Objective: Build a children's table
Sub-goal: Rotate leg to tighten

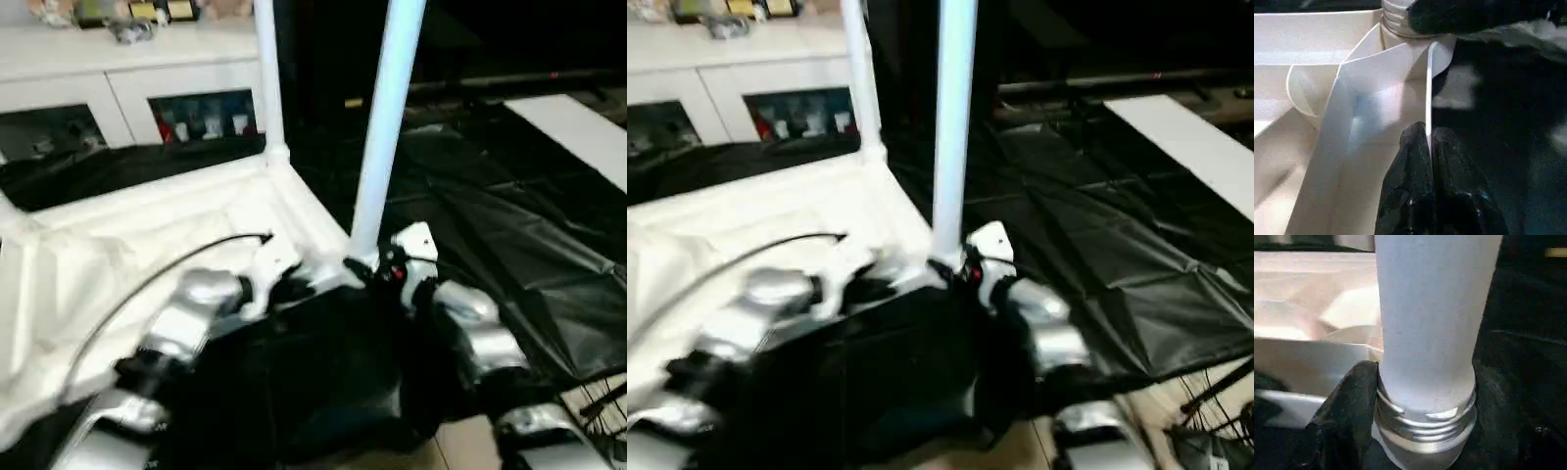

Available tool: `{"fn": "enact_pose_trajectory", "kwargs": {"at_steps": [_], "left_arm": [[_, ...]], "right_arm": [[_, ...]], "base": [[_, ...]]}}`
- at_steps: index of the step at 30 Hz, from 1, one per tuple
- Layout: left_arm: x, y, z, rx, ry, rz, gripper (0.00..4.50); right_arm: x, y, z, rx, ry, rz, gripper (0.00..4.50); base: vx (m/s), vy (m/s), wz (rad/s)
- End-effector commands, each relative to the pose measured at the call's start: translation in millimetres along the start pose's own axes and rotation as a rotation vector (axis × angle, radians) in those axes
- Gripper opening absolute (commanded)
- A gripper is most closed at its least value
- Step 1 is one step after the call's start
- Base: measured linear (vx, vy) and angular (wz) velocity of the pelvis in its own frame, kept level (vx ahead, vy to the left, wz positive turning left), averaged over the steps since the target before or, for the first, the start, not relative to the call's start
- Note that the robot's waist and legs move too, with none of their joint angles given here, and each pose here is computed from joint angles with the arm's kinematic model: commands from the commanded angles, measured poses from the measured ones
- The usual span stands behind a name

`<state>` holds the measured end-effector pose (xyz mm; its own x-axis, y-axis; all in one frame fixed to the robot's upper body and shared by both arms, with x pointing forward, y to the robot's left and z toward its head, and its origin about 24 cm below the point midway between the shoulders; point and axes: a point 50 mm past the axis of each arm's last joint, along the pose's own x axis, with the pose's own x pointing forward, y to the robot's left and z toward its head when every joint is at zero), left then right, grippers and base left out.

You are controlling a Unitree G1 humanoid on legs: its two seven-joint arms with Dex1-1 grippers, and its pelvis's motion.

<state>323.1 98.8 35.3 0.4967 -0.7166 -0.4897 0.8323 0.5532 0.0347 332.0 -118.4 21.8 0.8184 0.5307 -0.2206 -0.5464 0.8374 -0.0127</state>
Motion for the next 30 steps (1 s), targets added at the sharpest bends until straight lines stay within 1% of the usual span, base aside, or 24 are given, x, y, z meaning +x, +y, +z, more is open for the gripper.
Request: {"fn": "enact_pose_trajectory", "kwargs": {"at_steps": [1,2,3,4,5,9,10,13,16,17,18,19,21,22,23,24,26,28,29,30], "left_arm": [[22,-14.0,11.6,-0.057,-0.042,0.038,0.00],[31,-16.5,15.9,-0.062,-0.038,0.070,0.00],[35,-17.1,17.5,-0.059,-0.031,0.087,0.00],[35,-17.1,17.5,-0.059,-0.031,0.087,0.00],[37,-17.3,18.5,-0.059,-0.027,0.095,0.00],[38,-15.7,19.2,-0.050,-0.020,0.107,0.00],[37,-12.7,19.5,-0.045,-0.015,0.118,0.00],[33,-7.4,19.2,-0.021,-0.013,0.125,0.00],[28,-4.2,16.4,0.004,-0.012,0.108,0.00],[26,-3.1,14.9,0.012,-0.011,0.100,0.00],[24,-2.8,13.5,0.020,-0.014,0.081,0.00],[23,-2.4,12.9,0.024,-0.015,0.076,0.00],[13,0.9,7.1,0.042,-0.010,0.042,0.00],[13,0.9,7.1,0.042,-0.010,0.042,0.00],[6,3.4,3.6,0.060,-0.007,0.021,0.00],[4,4.3,2.4,0.067,-0.006,0.014,0.00],[-15,7.5,-3.9,0.101,-0.017,-0.065,0.00],[-21,7.1,-5.4,0.114,-0.025,-0.104,0.00],[-30,5.7,-7.4,0.132,-0.033,-0.161,0.00],[-37,5.4,-10.3,0.148,-0.024,-0.204,0.00]], "right_arm": [[14.8,32.4,-13.9,-0.055,0.110,0.072,2.66],[21.4,22.4,-4.5,0.035,0.070,-0.049,2.66],[24.1,17.7,-1.8,0.117,0.061,-0.115,2.65],[24.1,17.7,-1.8,0.118,0.061,-0.115,2.65],[25.9,16.4,-0.8,0.156,0.065,-0.143,2.65],[27.6,20.7,-1.8,0.157,0.073,-0.133,2.65],[28.5,26.6,-3.6,0.141,0.080,-0.113,2.65],[29.7,35.7,-6.0,0.117,0.086,-0.082,2.65],[30.4,34.3,-1.3,0.134,0.050,-0.076,2.65],[30.9,31.4,1.8,0.142,0.031,-0.084,3.21],[30.7,27.8,5.1,0.146,0.012,-0.081,3.35],[30.4,26.1,6.4,0.142,0.007,-0.080,3.35],[26.6,13.8,13.8,0.099,-0.019,-0.057,3.45],[26.6,13.8,13.8,0.099,-0.019,-0.057,3.57],[22.3,7.2,17.8,0.057,-0.028,-0.011,3.78],[20.8,5.2,19.0,0.042,-0.029,0.006,3.83],[6.2,-4.9,20.7,-0.101,-0.006,0.152,3.83],[0.8,-7.7,20.0,-0.146,0.008,0.197,3.83],[-6.6,-12.2,20.4,-0.193,0.011,0.242,3.83],[-14.2,-15.9,21.3,-0.214,0.008,0.294,3.83]], "base": [[0.000,0.000,0.00],[0.000,0.000,0.00],[0.000,0.000,0.00],[0.000,0.000,0.00],[0.000,0.000,0.00],[0.000,0.000,0.00],[0.000,0.000,0.00],[0.000,0.000,0.00],[0.000,0.000,0.00],[0.000,0.000,0.00],[0.000,0.000,0.00],[0.000,0.000,0.00],[0.000,0.000,0.00],[0.000,0.000,0.00],[0.000,0.000,0.00],[0.000,0.000,0.00],[0.000,0.000,0.00],[0.000,0.000,0.00],[0.000,0.000,0.00],[0.061,-0.022,0.03]]}}
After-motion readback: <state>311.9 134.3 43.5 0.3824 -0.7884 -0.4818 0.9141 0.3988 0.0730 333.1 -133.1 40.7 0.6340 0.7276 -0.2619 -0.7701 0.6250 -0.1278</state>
